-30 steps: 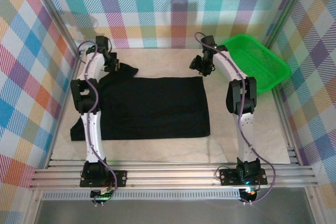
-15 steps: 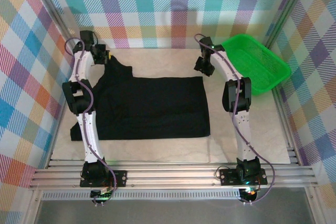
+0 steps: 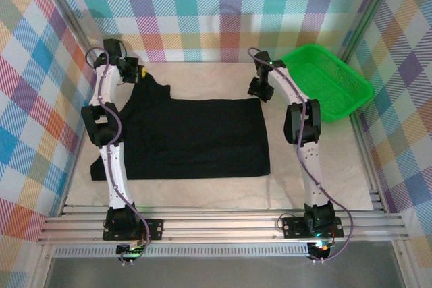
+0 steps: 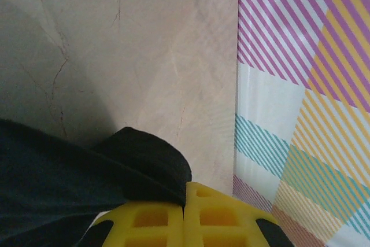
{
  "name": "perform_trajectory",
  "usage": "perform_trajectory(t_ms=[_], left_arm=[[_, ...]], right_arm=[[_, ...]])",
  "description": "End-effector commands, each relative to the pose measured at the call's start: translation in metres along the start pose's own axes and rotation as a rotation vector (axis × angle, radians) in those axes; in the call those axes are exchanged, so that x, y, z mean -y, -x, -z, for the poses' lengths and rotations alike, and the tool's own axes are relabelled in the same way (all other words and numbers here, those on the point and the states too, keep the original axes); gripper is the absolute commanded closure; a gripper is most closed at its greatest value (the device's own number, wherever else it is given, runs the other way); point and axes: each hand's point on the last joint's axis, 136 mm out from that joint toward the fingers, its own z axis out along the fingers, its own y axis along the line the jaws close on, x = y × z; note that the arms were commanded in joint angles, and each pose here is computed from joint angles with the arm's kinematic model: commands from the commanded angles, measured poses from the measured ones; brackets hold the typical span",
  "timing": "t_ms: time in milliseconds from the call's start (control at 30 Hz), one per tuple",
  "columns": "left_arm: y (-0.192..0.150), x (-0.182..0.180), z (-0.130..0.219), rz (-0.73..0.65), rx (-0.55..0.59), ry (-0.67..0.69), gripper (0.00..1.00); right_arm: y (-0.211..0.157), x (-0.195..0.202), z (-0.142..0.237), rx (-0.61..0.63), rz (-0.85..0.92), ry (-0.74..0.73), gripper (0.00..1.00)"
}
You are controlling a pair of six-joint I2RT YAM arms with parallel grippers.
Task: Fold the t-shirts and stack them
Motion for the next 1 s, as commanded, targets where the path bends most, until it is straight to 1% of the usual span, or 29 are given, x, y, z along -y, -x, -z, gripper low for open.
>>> perform_trajectory(t_ms=[0, 67, 200, 267, 367, 467, 533, 700, 867, 967], left_arm=[[-0.012, -0.005, 0.002, -0.038, -0.033, 0.038, 1.00], [-0.015, -0.009, 0.002, -0.048, -0.038, 0.056, 1.00], [-0.023, -0.013, 0.004, -0.088, -0.048, 0.079, 1.00], [-0.027, -0.010, 0.008, -0.120, -0.051, 0.077, 1.00], [-0.035, -0.006, 0.019, -0.176, -0.046, 0.087, 1.00], [-0.043, -0.011, 0.038, -0.243, -0.030, 0.134, 1.00], [-0.047, -0.017, 0.054, -0.271, -0.012, 0.158, 1.00], [-0.059, -0.033, 0.108, -0.337, 0.051, 0.184, 1.00], [-0.076, -0.079, 0.148, -0.347, 0.049, 0.247, 1.00], [-0.083, -0.115, 0.174, -0.323, 0.085, 0.297, 1.00]], right_arm=[[-0.024, 0.011, -0.020, -0.091, -0.009, -0.048, 0.63], [-0.025, 0.013, -0.021, -0.095, -0.001, -0.051, 0.69], [-0.016, 0.007, -0.008, -0.057, 0.034, -0.028, 0.92], [-0.009, 0.000, 0.004, -0.023, 0.058, 0.000, 1.00], [0.000, -0.008, 0.023, 0.025, 0.092, 0.034, 1.00], [0.002, -0.013, 0.037, 0.040, 0.123, 0.059, 1.00], [0.000, -0.015, 0.045, 0.039, 0.141, 0.075, 1.00], [-0.011, -0.022, 0.069, 0.056, 0.203, 0.139, 1.00], [-0.037, -0.012, 0.091, 0.058, 0.237, 0.152, 1.00], [-0.062, 0.004, 0.101, 0.050, 0.224, 0.158, 1.00]])
